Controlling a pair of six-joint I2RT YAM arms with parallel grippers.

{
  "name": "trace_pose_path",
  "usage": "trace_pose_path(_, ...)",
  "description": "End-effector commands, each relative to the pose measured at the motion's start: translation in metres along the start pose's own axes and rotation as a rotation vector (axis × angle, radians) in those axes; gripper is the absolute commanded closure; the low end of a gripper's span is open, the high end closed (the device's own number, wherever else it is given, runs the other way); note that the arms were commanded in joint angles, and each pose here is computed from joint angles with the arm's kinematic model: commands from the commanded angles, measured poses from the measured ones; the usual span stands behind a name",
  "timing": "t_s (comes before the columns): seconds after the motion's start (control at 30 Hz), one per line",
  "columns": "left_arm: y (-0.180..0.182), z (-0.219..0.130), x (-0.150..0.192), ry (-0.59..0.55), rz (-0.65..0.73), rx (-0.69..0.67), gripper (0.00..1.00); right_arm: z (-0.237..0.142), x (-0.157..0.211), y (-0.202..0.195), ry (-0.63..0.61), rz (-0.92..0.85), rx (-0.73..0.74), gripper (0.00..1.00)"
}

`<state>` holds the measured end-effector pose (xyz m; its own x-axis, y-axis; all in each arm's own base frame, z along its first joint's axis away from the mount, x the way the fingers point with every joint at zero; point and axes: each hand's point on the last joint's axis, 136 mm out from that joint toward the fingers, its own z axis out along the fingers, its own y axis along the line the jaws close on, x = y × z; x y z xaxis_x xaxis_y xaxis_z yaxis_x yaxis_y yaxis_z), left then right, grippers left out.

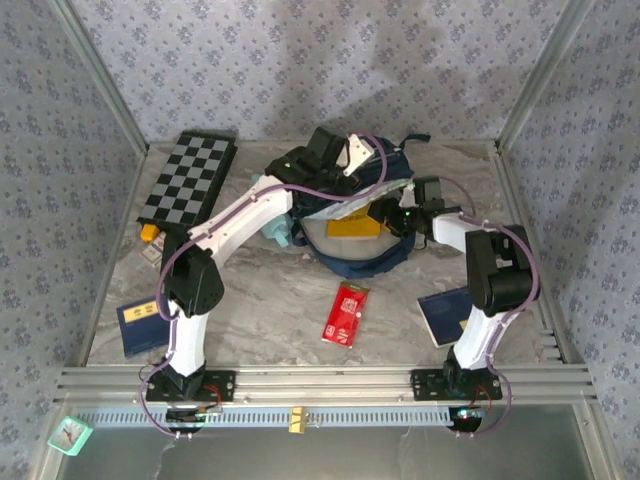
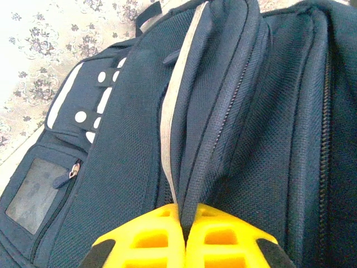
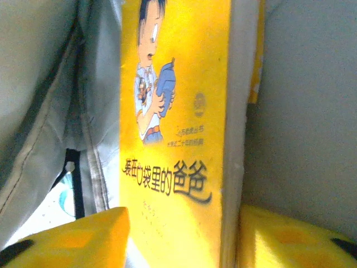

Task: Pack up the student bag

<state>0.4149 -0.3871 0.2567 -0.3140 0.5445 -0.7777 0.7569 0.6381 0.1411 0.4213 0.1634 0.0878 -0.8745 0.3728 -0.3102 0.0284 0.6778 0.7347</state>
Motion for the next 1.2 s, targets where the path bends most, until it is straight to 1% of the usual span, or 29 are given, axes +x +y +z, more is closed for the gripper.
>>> trace_pose_path(0.0, 0.006, -0.046, -0.060, -0.213, 0.012, -0.007, 1.00, -0.033, 0.007, -0.001, -0.022, -0.074, 0.120, 0.40)
trace_pose_path(0.07, 0.006, -0.045, -0.058, -0.205, 0.010, -0.005, 1.00, -0.044, 0.023, -0.008, -0.009, -0.072, 0.195, 0.40)
trace_pose_path(0.13, 0.006, -0.046, -0.057, -0.207, 0.013, -0.007, 1.00, -0.049, 0.037, -0.005, -0.019, -0.076, 0.202, 0.40)
trace_pose_path(0.23, 0.004, -0.047, -0.058, -0.210, 0.014, 0.007, 1.00, -0.041, 0.061, 0.005, 0.008, -0.099, 0.196, 0.47)
trace_pose_path(0.33, 0.000, -0.044, -0.057, -0.210, 0.022, 0.026, 1.00, -0.027, 0.080, 0.008, 0.056, -0.122, 0.208, 0.58)
trace_pose_path(0.43, 0.001, -0.038, -0.053, -0.191, 0.020, 0.024, 1.00, -0.016, 0.089, 0.003, 0.070, -0.126, 0.210, 0.70)
trace_pose_path(0.47, 0.001, -0.037, -0.052, -0.188, 0.021, 0.024, 1.00, -0.011, 0.091, 0.003, 0.076, -0.130, 0.195, 0.73)
trace_pose_path(0.53, 0.000, -0.035, -0.050, -0.182, 0.026, 0.028, 1.00, -0.004, 0.093, -0.006, 0.076, -0.140, 0.218, 0.77)
trace_pose_path(0.6, -0.001, -0.037, -0.051, -0.182, 0.030, 0.033, 1.00, -0.001, 0.088, -0.014, 0.068, -0.134, 0.236, 0.83)
trace_pose_path(0.67, -0.001, -0.039, -0.051, -0.183, 0.039, 0.033, 1.00, -0.002, 0.077, -0.017, 0.027, -0.128, 0.226, 0.86)
trace_pose_path(0.83, 0.001, -0.045, -0.055, -0.193, 0.056, 0.030, 1.00, -0.009, 0.040, -0.011, -0.120, -0.164, 0.223, 0.91)
trace_pose_path(0.97, 0.003, -0.045, -0.059, -0.211, 0.068, 0.025, 1.00, -0.011, 0.012, -0.004, -0.218, -0.201, 0.231, 0.91)
trace_pose_path(1.03, 0.007, -0.043, -0.060, -0.220, 0.078, 0.008, 1.00, -0.006, 0.003, -0.006, -0.227, -0.193, 0.235, 0.91)
trace_pose_path(1.17, 0.014, -0.040, -0.065, -0.227, 0.078, -0.009, 1.00, 0.012, -0.004, -0.012, -0.200, -0.203, 0.259, 0.92)
